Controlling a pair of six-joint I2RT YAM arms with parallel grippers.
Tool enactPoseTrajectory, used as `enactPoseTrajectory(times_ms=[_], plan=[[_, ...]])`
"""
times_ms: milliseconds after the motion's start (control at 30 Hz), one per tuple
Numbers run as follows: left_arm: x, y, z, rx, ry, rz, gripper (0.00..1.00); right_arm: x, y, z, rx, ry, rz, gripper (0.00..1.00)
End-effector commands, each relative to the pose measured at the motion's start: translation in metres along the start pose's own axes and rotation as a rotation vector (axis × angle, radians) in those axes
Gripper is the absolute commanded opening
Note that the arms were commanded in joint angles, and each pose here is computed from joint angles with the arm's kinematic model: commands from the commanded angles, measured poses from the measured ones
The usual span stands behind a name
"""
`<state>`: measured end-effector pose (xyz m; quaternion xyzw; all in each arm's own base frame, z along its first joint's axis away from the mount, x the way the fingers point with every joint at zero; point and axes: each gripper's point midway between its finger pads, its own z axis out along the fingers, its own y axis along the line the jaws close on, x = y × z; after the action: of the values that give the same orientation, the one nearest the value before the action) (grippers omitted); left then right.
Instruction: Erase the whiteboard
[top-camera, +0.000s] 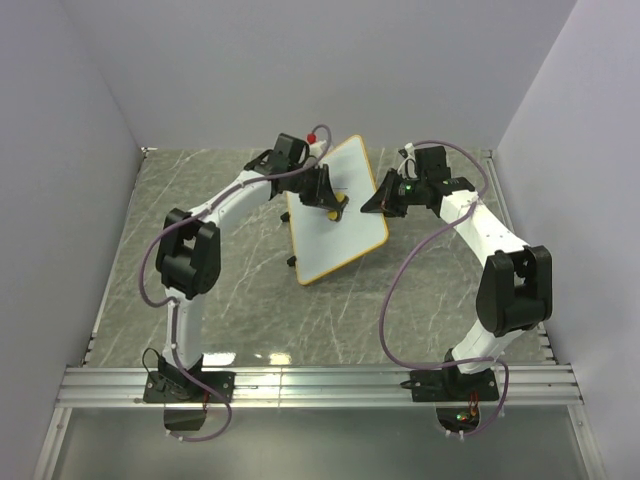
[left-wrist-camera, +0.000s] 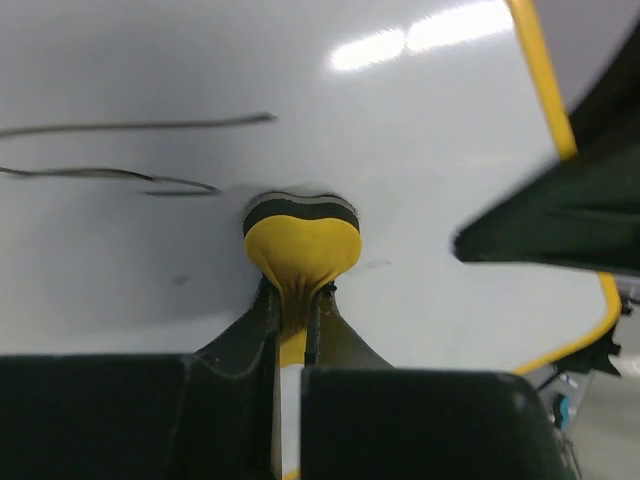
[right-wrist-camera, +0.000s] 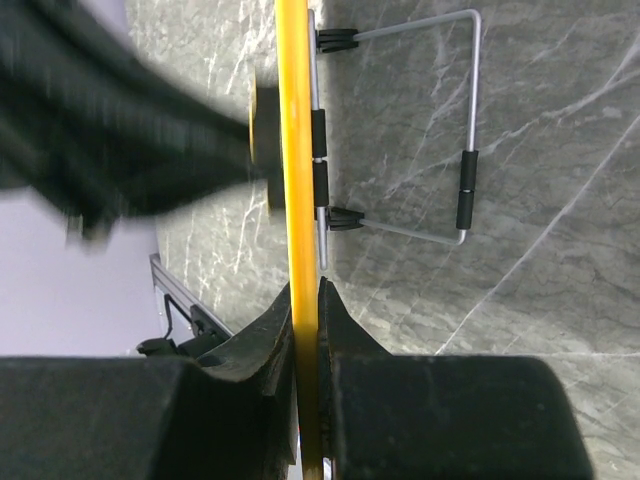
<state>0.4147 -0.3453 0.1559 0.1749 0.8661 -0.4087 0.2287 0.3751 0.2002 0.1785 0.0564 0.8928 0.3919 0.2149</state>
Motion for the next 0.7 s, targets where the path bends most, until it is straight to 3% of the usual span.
enactPoseTrajectory(times_ms=[0, 200, 300, 533, 667], plan=[[0.048, -0.043, 0.007, 0.134, 0.133, 0.011, 0.00, 0.045, -0.012, 0.014, 0.044, 0.170, 0.014, 0.00], [0.024, -0.009, 0.009, -0.014, 0.054, -0.014, 0.00, 0.045, -0.011, 0.014, 0.043, 0.169, 0.013, 0.00], [-0.008, 0.018, 0.006, -0.069, -0.009, -0.056, 0.00, 0.043, -0.010, 0.012, 0.041, 0.165, 0.010, 0.00], [-0.067, 0.110, -0.006, -0.263, -0.146, -0.209, 0.00, 0.047, -0.013, 0.013, 0.046, 0.173, 0.007, 0.00], [-0.075, 0.112, -0.012, -0.266, -0.182, -0.217, 0.00, 0.047, -0.016, 0.013, 0.058, 0.174, 0.002, 0.00]])
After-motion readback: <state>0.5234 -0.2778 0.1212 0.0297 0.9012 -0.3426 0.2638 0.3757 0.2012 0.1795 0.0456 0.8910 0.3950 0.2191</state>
